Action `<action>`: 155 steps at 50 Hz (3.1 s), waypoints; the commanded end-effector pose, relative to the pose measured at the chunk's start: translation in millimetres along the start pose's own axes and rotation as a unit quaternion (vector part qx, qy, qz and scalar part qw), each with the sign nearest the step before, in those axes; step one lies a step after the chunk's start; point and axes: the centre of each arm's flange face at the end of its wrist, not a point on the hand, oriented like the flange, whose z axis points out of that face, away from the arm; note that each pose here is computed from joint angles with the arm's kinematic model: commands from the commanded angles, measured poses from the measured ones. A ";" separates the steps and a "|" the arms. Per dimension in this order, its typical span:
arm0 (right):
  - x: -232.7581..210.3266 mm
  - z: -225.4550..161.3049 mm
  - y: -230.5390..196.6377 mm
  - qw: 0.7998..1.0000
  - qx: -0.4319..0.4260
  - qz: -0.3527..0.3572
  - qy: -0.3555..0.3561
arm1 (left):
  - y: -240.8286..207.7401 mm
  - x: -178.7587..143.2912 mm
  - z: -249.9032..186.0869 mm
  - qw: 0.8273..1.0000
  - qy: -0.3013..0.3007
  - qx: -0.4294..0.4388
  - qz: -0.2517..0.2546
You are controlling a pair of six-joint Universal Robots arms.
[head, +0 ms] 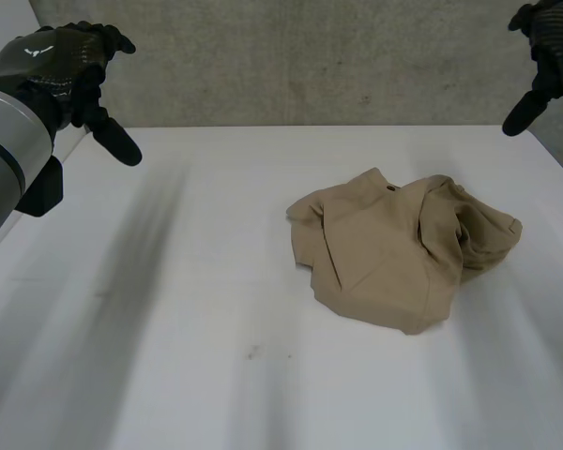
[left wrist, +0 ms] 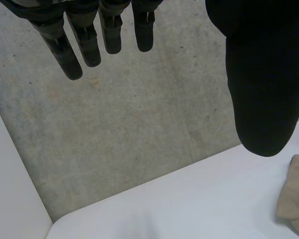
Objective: Fold the shorts.
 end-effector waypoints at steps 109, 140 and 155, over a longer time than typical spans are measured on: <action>-169.2 -83.6 -47.8 0.950 0.143 -0.212 -0.179 | 191.6 129.4 -27.5 0.924 0.142 -0.279 -0.219; -148.1 -78.3 -17.8 0.967 0.075 -0.172 -0.173 | 121.9 23.3 34.7 0.959 -0.021 -0.148 -0.241; -149.0 -78.5 -13.8 0.970 0.065 -0.150 -0.178 | 166.7 80.7 -26.3 0.950 0.053 -0.236 -0.196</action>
